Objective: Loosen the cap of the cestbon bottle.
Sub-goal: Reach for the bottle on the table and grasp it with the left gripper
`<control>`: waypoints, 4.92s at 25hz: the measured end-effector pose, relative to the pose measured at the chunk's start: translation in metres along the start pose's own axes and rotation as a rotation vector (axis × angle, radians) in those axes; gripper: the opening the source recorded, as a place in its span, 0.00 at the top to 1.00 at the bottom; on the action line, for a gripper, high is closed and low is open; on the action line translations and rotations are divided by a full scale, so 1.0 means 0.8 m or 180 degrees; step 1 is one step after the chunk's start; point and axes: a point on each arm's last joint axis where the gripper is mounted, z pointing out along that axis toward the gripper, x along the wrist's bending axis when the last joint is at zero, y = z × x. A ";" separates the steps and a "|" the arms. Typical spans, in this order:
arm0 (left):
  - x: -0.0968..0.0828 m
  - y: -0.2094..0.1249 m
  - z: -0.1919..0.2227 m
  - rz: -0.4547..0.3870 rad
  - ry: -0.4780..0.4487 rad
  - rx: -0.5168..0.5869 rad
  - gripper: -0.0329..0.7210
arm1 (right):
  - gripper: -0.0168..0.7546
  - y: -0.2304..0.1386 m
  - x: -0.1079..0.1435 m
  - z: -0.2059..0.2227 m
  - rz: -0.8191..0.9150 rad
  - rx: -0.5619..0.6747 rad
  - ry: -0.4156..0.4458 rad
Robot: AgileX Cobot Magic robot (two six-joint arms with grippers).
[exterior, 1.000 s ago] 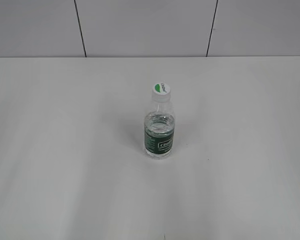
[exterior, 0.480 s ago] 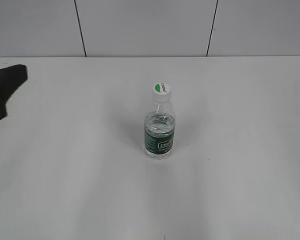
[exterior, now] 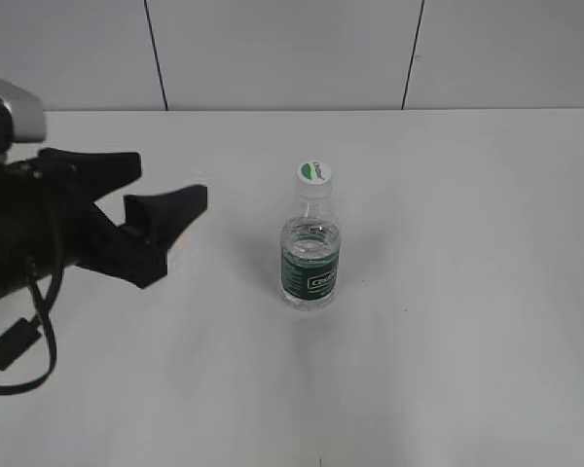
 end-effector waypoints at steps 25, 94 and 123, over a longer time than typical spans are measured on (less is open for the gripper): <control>-0.033 -0.109 0.051 -0.0054 -0.1218 0.0295 0.26 | 0.23 0.000 0.000 0.000 0.0003 -0.0002 0.0003; -0.005 -0.120 0.199 0.0598 -0.1755 0.0132 0.17 | 0.23 0.004 -0.008 0.041 0.0107 0.0216 -0.0016; -0.015 -0.130 0.196 0.0783 -0.2082 0.0231 0.41 | 0.23 0.011 -0.011 0.052 0.0051 0.0283 -0.0012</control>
